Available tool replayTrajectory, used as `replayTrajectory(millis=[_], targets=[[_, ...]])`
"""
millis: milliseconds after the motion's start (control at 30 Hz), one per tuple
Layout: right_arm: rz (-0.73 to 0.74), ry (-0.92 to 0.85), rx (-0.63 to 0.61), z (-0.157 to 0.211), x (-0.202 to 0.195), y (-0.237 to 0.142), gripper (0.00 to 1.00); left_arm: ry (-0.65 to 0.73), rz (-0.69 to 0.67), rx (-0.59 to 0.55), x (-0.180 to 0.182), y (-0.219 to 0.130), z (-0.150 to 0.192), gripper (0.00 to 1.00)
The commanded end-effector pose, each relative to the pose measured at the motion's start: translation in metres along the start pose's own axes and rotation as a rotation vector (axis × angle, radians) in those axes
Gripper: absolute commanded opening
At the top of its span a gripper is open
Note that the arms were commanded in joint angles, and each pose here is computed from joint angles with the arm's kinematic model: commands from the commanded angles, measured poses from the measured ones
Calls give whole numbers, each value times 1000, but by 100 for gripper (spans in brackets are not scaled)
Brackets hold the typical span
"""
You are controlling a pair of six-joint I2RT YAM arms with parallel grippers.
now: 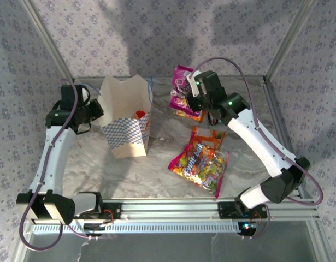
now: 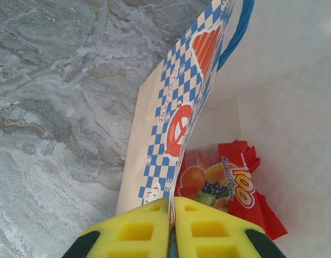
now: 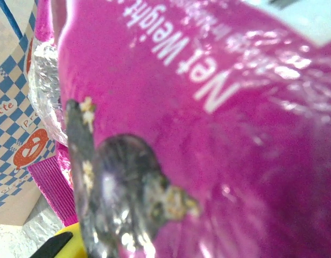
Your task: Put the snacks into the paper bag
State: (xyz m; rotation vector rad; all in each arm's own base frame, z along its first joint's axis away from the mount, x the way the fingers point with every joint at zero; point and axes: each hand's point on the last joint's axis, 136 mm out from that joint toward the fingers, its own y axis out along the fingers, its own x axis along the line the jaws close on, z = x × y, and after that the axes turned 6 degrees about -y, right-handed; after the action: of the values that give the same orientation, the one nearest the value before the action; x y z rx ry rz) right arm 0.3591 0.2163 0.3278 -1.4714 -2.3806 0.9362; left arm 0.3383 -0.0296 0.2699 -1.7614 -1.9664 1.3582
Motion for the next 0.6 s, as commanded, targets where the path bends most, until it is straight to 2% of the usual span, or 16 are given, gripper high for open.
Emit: replayTrajectory(millis=[0, 567], targets=[[35, 8, -215, -57, -10, -42, 15, 17, 21, -18, -6, -12, -7, 9], [54, -1, -364, -94, -11, -73, 14, 25, 22, -20, -7, -12, -8, 8]])
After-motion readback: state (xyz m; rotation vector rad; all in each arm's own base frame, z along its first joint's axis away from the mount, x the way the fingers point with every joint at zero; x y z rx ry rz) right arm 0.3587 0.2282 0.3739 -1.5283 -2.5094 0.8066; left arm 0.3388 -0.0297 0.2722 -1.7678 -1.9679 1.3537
